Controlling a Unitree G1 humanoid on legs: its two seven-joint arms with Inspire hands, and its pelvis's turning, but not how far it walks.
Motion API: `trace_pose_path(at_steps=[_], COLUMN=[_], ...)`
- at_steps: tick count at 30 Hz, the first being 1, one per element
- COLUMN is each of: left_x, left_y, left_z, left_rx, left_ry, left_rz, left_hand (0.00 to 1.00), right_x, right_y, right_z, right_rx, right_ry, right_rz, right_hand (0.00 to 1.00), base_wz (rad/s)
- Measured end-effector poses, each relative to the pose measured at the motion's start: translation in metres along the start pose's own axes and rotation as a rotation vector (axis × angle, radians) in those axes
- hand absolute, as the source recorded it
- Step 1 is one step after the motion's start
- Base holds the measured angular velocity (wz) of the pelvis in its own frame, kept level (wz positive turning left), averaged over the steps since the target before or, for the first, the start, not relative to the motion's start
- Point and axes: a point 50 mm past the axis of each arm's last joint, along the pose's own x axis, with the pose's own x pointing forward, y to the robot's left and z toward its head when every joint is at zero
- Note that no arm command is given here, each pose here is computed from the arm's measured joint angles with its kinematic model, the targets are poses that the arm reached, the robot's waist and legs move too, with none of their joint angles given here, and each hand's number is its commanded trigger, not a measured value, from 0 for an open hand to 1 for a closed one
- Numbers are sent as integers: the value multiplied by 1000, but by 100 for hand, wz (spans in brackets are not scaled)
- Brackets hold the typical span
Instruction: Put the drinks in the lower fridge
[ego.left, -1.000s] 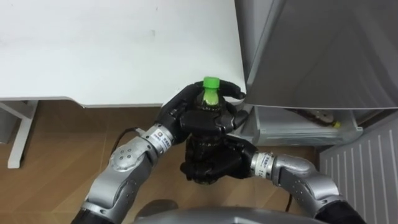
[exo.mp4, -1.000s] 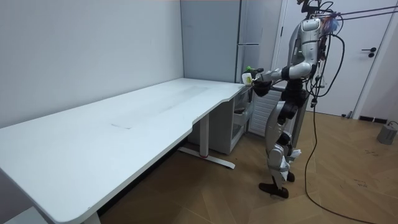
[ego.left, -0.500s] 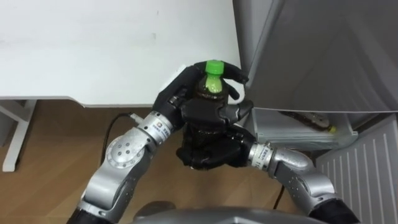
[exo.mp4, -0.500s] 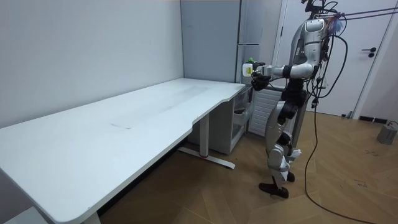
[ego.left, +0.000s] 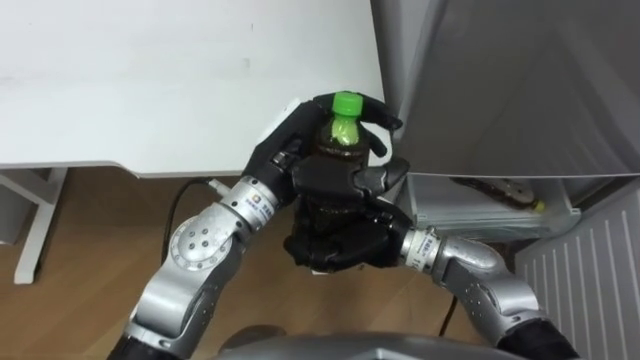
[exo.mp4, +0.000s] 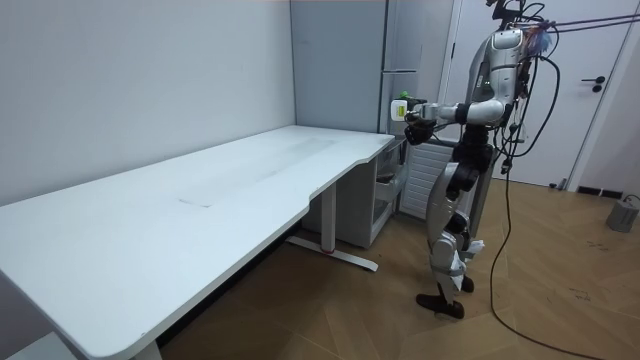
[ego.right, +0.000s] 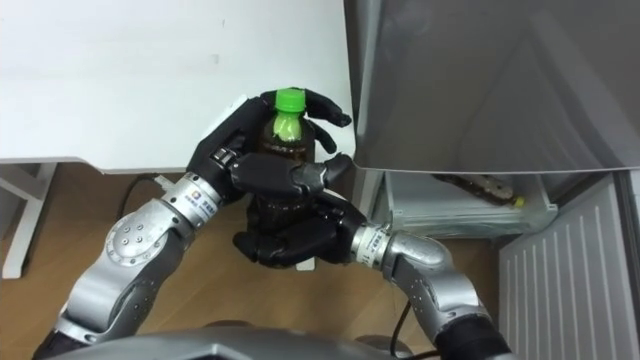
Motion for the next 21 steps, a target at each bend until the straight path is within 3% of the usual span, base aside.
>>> trace_pose_path(at_steps=[21], left_x=[1], left_y=[-2], left_z=[3], left_rx=[11], left_ry=[-28], left_rz=[-1], left_hand=[100], right_x=[1], right_y=[2], right_z=[-1], right_rx=[26], right_ry=[-41], right_rz=[5], right_hand=[100], base_wz=[-1])
